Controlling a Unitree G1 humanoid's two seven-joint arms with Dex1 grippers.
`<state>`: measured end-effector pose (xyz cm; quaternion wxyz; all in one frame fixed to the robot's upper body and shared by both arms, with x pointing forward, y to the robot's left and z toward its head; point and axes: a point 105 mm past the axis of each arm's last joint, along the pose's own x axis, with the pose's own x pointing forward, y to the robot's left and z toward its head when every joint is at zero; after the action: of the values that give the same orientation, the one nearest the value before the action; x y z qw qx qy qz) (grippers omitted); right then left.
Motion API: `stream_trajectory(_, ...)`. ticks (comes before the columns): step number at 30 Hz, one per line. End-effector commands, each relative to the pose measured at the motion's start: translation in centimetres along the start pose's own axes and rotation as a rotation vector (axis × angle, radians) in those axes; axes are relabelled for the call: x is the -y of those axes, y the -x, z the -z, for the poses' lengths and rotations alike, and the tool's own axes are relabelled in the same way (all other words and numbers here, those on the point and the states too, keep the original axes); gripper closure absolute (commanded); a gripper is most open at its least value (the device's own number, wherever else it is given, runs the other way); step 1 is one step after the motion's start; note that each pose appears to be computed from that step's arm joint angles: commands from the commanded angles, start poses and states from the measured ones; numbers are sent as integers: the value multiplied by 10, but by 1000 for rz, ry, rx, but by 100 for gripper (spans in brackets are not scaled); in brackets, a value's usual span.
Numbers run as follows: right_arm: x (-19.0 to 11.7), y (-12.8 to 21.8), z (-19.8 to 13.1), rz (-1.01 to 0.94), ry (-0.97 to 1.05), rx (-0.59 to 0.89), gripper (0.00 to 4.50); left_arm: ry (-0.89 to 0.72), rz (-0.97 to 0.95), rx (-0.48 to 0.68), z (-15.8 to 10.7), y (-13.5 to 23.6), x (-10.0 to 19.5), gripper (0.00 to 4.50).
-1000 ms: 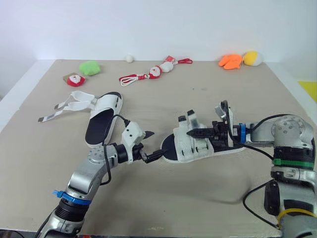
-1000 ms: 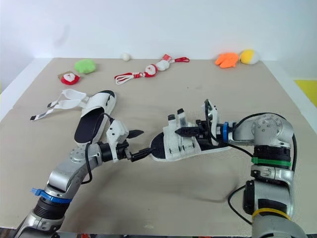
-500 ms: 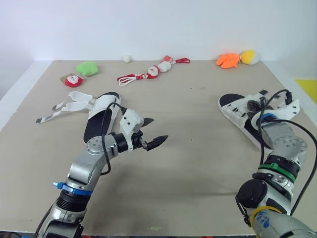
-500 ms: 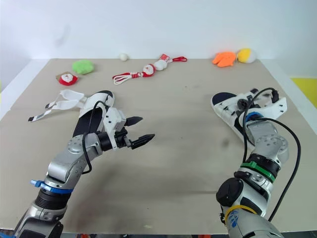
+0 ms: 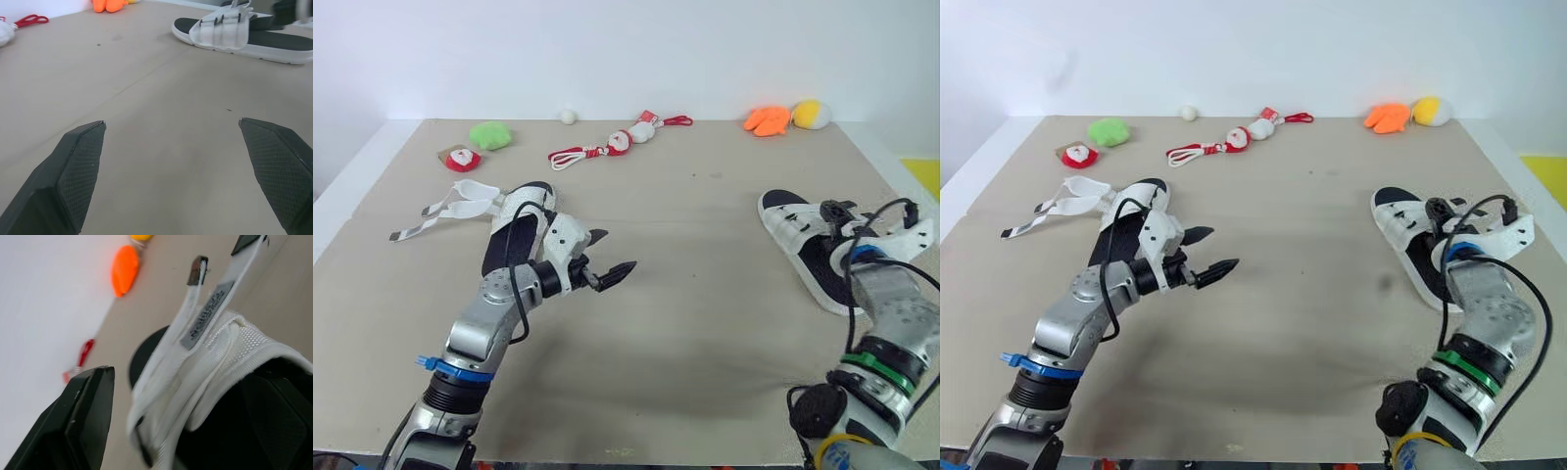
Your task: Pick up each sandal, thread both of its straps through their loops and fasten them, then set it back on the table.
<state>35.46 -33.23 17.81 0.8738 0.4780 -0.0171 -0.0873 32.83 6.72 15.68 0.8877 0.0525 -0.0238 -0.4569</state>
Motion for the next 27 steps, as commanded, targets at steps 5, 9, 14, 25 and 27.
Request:
stream_trajectory(5, -77, 57, -4, -446, 220, -174, 13, -152, -133, 18, -17, 16, -34, 0)
stream_trajectory(9, -134, 111, 48, -837, 567, -419, 13, -426, -356, -28, -37, 45, -77, 0)
stream_trajectory(14, -138, 103, 86, -916, 1021, -459, 13, -689, -508, -129, -51, 76, -106, 0)
stream_trajectory(25, -162, 87, 148, -1242, 1254, -462, 13, -1027, -493, -485, -2, 95, -138, 0)
stream_trajectory(27, -166, 85, 149, -1255, 1251, -447, 13, -1039, -497, -491, 1, 90, -141, 0)
